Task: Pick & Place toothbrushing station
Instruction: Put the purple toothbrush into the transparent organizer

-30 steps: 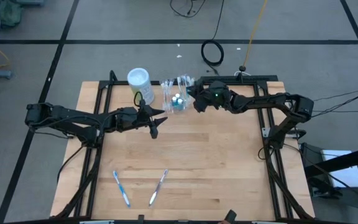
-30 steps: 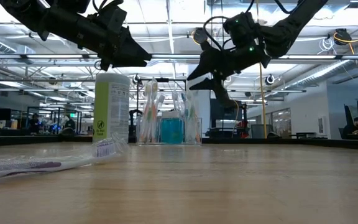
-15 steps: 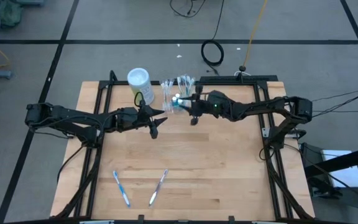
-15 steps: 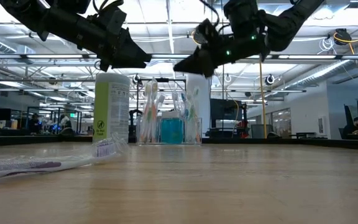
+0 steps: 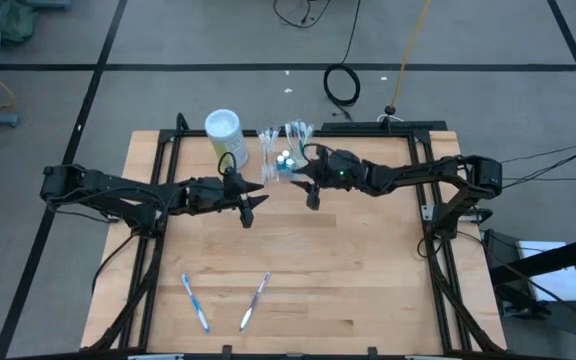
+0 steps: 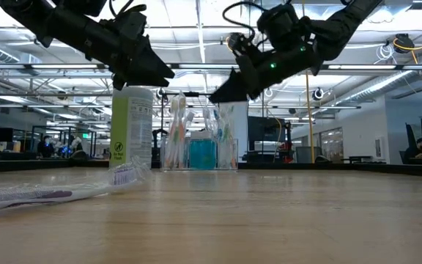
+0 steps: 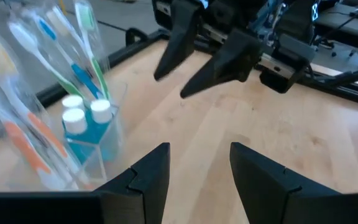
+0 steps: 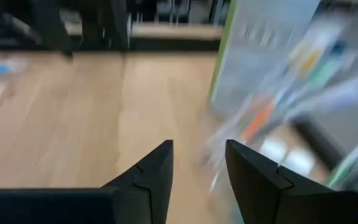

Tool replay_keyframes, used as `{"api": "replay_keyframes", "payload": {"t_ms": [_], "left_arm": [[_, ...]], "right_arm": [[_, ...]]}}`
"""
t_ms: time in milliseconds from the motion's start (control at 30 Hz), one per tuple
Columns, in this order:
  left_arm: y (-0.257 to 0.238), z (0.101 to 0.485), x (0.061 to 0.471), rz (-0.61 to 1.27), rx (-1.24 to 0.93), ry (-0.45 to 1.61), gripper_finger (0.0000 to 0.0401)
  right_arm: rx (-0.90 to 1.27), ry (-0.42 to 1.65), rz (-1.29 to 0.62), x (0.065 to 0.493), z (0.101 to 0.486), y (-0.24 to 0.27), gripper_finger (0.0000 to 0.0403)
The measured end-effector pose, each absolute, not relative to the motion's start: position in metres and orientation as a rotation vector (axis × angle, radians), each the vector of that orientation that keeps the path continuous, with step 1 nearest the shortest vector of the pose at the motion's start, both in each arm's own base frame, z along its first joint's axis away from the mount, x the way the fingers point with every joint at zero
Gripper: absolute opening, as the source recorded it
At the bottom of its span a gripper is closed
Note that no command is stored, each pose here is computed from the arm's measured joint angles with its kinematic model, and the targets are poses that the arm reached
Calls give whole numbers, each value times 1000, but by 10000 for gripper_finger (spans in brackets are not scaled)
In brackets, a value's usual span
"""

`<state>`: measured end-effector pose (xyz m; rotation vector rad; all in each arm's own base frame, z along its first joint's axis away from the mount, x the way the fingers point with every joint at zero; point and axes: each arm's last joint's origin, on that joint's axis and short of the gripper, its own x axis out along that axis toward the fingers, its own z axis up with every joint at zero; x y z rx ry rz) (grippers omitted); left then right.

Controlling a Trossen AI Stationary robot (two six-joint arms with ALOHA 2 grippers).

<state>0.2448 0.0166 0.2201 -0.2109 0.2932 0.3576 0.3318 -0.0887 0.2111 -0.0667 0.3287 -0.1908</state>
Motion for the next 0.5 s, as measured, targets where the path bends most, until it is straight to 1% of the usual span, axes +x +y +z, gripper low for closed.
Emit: {"api": "replay_keyframes", "payload": {"t_ms": [100, 200, 333, 500], "left_arm": [[13, 218, 244, 346, -234, 316, 175], [7, 217, 244, 278, -289, 330, 175], [-6, 217, 245, 159, -368, 350, 175], [-26, 212, 242, 76, -349, 416, 175]], "right_arm": [[1, 417, -193, 329, 202, -87, 141], [40, 466, -183, 328, 198, -82, 141], [31, 472, -128, 332, 197, -63, 141], [11, 473, -52, 336, 197, -37, 141]]}}
